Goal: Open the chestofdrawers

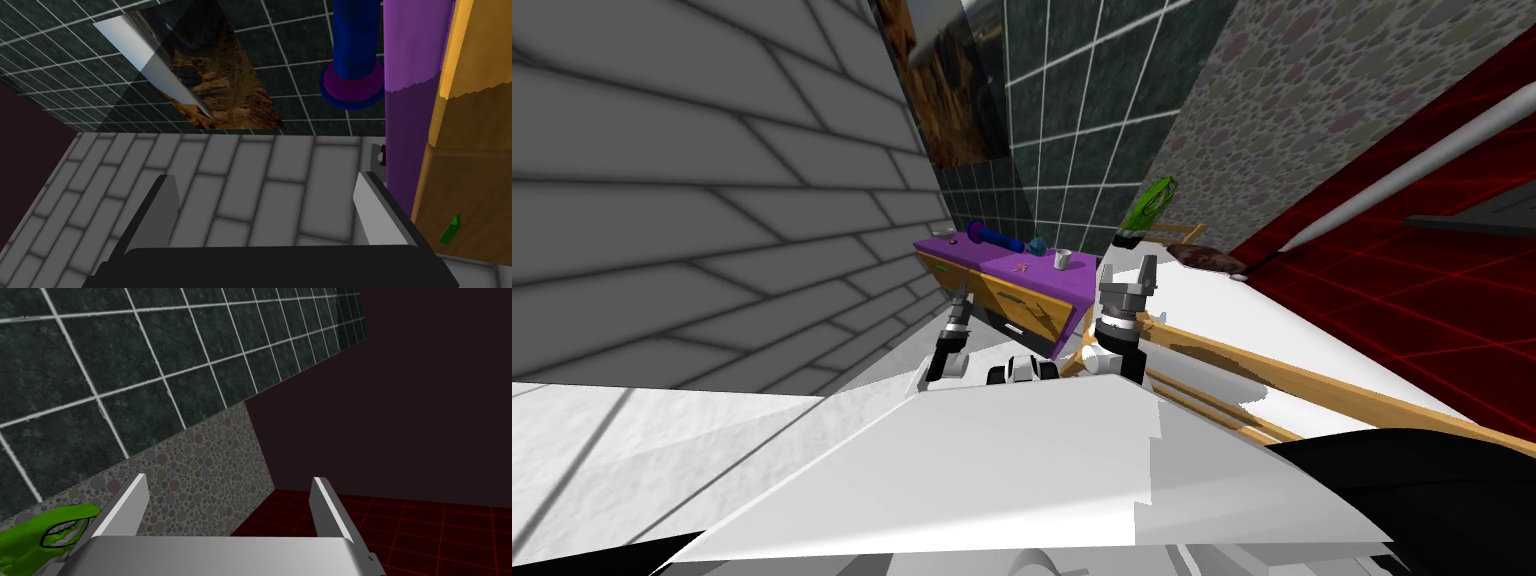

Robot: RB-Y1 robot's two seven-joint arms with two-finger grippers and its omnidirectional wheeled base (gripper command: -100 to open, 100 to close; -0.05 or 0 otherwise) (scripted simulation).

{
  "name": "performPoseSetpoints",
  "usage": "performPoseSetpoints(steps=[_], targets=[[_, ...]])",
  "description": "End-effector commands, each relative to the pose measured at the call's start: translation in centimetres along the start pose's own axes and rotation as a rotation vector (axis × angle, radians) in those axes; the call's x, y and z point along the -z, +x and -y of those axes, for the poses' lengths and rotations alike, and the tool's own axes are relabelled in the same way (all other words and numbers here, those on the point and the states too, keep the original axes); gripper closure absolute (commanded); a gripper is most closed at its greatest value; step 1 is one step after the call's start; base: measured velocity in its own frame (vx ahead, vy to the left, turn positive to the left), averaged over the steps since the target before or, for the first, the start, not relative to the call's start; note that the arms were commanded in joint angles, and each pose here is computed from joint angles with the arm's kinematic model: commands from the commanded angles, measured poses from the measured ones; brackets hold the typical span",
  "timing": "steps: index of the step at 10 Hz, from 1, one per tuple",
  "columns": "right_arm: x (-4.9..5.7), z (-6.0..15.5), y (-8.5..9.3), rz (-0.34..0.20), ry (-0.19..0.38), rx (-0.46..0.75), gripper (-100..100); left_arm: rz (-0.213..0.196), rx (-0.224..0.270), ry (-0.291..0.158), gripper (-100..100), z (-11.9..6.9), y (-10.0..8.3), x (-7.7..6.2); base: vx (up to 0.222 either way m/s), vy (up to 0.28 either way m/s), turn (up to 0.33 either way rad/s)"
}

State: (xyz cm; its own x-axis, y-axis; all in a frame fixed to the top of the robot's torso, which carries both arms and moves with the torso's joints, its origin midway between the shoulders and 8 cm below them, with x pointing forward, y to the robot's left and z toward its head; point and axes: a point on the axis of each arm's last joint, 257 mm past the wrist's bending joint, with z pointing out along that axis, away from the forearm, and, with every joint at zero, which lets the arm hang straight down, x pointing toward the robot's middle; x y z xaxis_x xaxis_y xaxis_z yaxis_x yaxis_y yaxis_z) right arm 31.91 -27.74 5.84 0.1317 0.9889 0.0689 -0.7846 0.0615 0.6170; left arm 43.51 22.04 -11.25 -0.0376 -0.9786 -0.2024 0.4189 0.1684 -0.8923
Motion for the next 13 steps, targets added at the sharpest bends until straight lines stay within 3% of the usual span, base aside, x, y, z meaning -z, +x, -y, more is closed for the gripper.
performPoseSetpoints(steps=[1, 4, 5, 13], targets=[[0.0, 0.0, 0.0, 0.000, 0.000, 0.000, 0, -0.043, -0.007, -0.068, -100, -2.9, 1.1, 0.1, 0.025, 0.014, -0.127], [0.0, 0.0, 0.0, 0.000, 0.000, 0.000, 0, -0.098, -0.030, -0.144, -100, -6.1, 2.4, 0.3, 0.027, 0.013, -0.141], [0.0, 0.0, 0.0, 0.000, 0.000, 0.000, 0, -0.129, -0.048, -0.187, -100, -7.9, 3.1, 0.5, 0.032, 0.014, -0.168], [0.0, 0.0, 0.0, 0.000, 0.000, 0.000, 0, -0.246, -0.134, -0.379, -100, -15.8, 4.8, 2.4, 0.022, 0.015, -0.135]])
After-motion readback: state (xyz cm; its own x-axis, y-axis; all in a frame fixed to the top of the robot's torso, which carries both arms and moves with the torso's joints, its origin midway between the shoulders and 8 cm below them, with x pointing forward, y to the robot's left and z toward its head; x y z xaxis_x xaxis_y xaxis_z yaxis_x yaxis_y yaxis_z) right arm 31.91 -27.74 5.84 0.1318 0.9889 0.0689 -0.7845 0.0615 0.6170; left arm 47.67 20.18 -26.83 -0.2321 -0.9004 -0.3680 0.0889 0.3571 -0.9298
